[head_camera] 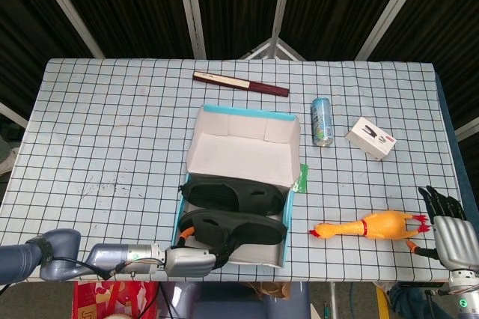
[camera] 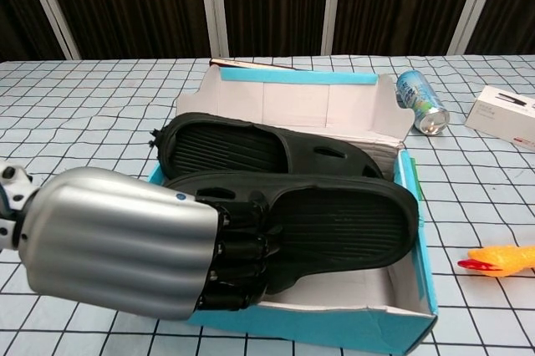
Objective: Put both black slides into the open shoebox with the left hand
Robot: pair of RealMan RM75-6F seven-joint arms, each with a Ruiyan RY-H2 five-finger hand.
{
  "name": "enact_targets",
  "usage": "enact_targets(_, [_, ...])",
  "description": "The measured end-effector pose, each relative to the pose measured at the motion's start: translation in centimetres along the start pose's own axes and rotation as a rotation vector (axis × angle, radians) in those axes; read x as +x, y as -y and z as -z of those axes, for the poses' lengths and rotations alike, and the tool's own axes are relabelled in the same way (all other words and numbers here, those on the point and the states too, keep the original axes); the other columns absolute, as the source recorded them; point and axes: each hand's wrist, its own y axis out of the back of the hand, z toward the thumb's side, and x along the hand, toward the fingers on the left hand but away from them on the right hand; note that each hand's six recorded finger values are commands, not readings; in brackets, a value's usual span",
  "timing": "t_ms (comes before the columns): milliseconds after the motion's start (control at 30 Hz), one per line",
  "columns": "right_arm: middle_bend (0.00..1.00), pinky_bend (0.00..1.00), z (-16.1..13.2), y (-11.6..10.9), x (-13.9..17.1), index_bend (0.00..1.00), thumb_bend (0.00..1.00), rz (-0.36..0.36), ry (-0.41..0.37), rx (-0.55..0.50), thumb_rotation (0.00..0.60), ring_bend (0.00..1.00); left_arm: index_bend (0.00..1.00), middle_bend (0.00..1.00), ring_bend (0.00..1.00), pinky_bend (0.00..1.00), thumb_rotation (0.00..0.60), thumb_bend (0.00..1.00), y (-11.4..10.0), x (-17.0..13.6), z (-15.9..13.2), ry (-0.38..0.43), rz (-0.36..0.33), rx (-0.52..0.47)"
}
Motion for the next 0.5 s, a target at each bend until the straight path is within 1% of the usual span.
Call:
enact_targets(333, [0.05,0.07,0.0,-0.1,0.1,0.0,0.16,0.002,0.0,-0.003,0.6,0.09,0.32,0.48,0.2,0.35,0.6,0.55,0.4,0.5,-0.9,0.017,0.029,-0.081])
enact_targets(500, [0.05,0.07,0.1,-0.1,0.1,0.0,0.16,0.003,0.0,-0.004,0.6,0.09,0.32,0.48,0.21,0.36,0.6,0.55,0.6,0.9,-1.2,0.027,0.038,-0.1])
